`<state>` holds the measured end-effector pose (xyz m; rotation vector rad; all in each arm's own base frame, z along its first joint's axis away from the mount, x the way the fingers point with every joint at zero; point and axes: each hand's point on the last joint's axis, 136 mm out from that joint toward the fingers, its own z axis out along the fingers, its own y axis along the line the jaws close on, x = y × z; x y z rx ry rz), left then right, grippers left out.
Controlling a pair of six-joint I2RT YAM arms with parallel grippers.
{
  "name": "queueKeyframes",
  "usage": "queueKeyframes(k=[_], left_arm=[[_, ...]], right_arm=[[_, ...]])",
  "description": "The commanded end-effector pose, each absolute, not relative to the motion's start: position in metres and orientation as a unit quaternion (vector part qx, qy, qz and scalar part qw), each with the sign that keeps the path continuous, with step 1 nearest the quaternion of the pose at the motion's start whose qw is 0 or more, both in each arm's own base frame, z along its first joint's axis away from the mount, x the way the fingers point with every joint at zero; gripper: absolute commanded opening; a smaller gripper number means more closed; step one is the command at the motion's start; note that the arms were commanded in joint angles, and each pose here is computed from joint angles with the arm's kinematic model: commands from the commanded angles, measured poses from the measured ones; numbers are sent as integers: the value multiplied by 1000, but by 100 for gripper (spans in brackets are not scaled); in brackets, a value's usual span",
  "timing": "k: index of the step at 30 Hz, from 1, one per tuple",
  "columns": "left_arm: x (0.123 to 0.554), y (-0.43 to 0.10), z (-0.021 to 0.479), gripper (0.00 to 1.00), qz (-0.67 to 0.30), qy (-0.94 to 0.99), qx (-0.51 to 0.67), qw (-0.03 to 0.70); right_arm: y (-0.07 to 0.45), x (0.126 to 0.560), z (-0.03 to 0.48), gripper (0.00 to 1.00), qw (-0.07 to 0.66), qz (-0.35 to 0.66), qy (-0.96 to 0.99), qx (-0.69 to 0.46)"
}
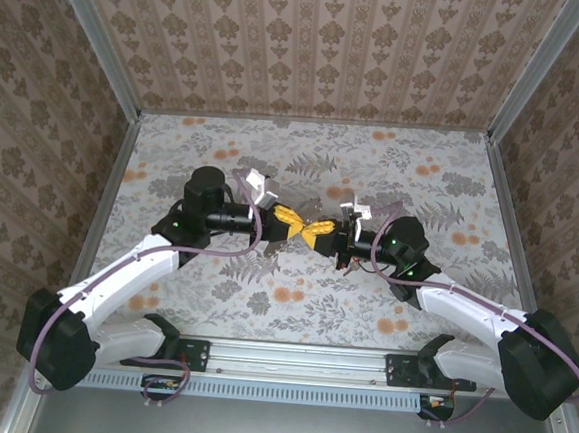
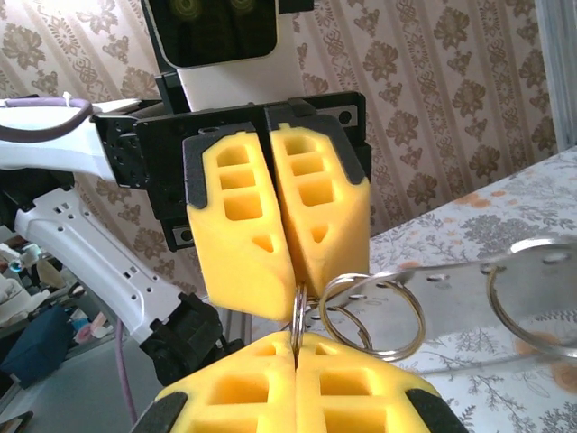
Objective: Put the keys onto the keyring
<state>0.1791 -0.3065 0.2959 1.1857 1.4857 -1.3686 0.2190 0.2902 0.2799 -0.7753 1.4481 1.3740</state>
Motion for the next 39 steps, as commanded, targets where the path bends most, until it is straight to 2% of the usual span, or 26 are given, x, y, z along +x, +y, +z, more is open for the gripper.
queueKeyframes(k=[1, 3, 5, 11, 17, 21, 29, 34, 39], left_arm=[[165, -312, 306, 7, -550, 557, 495, 378], [163, -312, 305, 6, -551, 557, 497, 372], [161, -312, 304, 0, -551, 557, 499, 369], [159, -311, 302, 0, -550, 559, 503, 364], [160, -311, 299, 0, -541, 566, 510, 356], [161, -311, 294, 0, -532, 575, 514, 349], [163, -313, 292, 0, -531, 578, 513, 346], [166, -313, 290, 0, -526, 585, 511, 346], [167, -313, 289, 0, -525, 589, 508, 346]], right_arm=[[288, 227, 299, 0, 512, 558, 575, -309], [286, 232, 301, 0, 515, 561, 576, -297], [284, 236, 301, 0, 514, 563, 580, -287], [283, 240, 300, 0, 513, 561, 586, -280], [283, 239, 286, 20, 500, 522, 617, -311], [283, 233, 277, 23, 491, 496, 630, -339], [291, 225, 266, 17, 471, 488, 633, -373], [293, 222, 264, 0, 469, 486, 629, -385], [292, 218, 270, 0, 480, 493, 614, -387]])
